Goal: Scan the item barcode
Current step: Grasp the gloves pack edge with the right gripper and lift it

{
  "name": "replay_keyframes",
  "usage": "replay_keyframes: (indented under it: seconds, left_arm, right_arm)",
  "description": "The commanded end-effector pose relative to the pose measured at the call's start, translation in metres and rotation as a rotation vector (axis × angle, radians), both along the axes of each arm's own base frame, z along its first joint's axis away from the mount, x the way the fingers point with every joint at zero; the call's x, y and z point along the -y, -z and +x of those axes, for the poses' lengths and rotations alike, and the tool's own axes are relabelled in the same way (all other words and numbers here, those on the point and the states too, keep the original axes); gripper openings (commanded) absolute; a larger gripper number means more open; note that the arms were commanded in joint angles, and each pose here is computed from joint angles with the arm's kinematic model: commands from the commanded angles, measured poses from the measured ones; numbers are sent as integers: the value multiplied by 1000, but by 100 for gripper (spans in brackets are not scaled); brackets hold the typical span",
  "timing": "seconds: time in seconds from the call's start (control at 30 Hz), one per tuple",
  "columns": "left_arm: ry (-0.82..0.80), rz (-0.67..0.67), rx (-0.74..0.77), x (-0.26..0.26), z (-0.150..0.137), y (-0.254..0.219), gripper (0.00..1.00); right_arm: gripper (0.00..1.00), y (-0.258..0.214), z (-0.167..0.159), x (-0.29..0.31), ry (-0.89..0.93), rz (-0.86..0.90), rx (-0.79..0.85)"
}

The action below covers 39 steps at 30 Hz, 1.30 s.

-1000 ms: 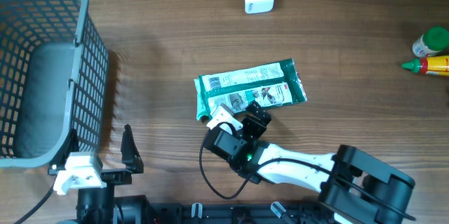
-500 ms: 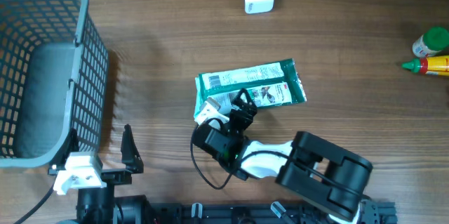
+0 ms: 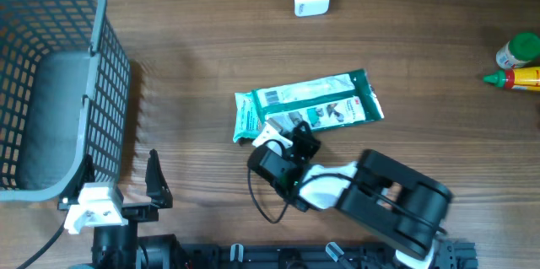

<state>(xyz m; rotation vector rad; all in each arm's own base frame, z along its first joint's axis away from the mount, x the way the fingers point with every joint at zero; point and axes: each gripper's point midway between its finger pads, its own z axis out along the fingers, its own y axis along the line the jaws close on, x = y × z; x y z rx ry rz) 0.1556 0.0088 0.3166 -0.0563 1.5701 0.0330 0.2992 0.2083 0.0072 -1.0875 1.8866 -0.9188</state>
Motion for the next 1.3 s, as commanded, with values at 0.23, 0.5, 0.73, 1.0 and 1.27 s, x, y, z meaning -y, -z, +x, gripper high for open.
replay_keyframes:
  seconds: [0.23,0.5,0.73,1.0,1.27]
  left_arm:
    - [-10,-9,9,-2,-1,-1,100]
    - [-10,-9,9,-2,-1,-1,100]
    - [-10,-9,9,-2,-1,-1,100]
    - [-10,-9,9,-2,-1,-1,100]
    - [-10,-9,9,-2,-1,-1,100]
  right_arm:
    - [4,-240,-9,-2,-146,403,348]
    - [4,-332,-84,-6,-559,794,344]
    - [4,-328,-162,-31,-1096,660,215]
    - [5,-347,-184,-43,-1391,221,519]
    - [4,-337,-171,-37,-1337,85,527]
